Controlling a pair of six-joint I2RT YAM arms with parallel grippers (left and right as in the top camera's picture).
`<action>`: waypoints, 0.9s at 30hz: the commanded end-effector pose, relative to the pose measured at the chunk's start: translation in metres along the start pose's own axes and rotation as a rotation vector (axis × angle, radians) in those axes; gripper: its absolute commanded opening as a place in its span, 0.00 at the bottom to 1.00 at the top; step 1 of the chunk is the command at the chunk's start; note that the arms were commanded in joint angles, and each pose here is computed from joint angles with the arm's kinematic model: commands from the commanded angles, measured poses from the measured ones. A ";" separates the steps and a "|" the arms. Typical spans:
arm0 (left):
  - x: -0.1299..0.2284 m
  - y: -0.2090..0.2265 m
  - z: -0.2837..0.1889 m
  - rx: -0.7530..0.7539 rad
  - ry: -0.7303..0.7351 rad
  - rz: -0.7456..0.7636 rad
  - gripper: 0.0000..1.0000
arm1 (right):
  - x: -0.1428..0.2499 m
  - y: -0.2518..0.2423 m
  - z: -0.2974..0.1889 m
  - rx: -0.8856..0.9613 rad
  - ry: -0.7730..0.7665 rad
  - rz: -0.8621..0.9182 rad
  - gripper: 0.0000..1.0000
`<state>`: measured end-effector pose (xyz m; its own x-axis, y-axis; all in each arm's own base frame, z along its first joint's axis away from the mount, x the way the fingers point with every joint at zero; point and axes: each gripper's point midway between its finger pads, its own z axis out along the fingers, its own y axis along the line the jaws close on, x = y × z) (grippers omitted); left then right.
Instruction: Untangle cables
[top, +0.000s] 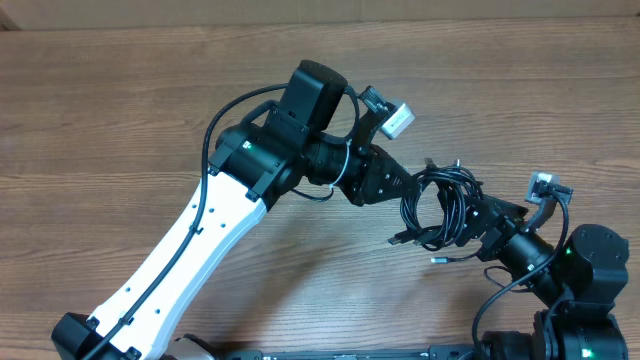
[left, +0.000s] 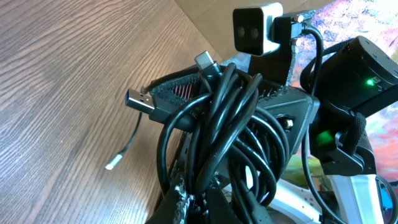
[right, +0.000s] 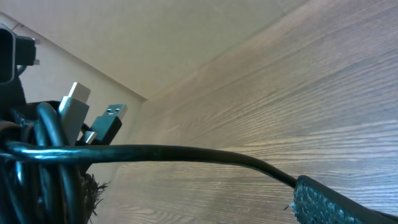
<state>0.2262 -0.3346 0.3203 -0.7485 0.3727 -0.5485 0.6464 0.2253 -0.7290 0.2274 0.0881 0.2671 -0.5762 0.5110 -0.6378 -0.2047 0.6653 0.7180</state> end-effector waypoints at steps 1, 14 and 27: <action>0.007 -0.034 0.001 0.132 0.032 0.056 0.04 | -0.010 -0.006 -0.003 0.055 -0.046 -0.023 1.00; 0.006 -0.035 0.001 0.137 0.022 0.135 0.04 | -0.003 -0.057 -0.012 0.321 -0.068 0.050 1.00; 0.001 -0.017 0.002 0.031 0.000 0.138 0.04 | 0.006 -0.045 -0.008 0.248 -0.018 0.057 1.00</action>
<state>0.2209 -0.3403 0.3213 -0.6834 0.3984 -0.6118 0.7122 0.1796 -0.6786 0.2243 0.0626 0.2289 -0.5905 0.5387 -0.6010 0.0044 0.7467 0.6651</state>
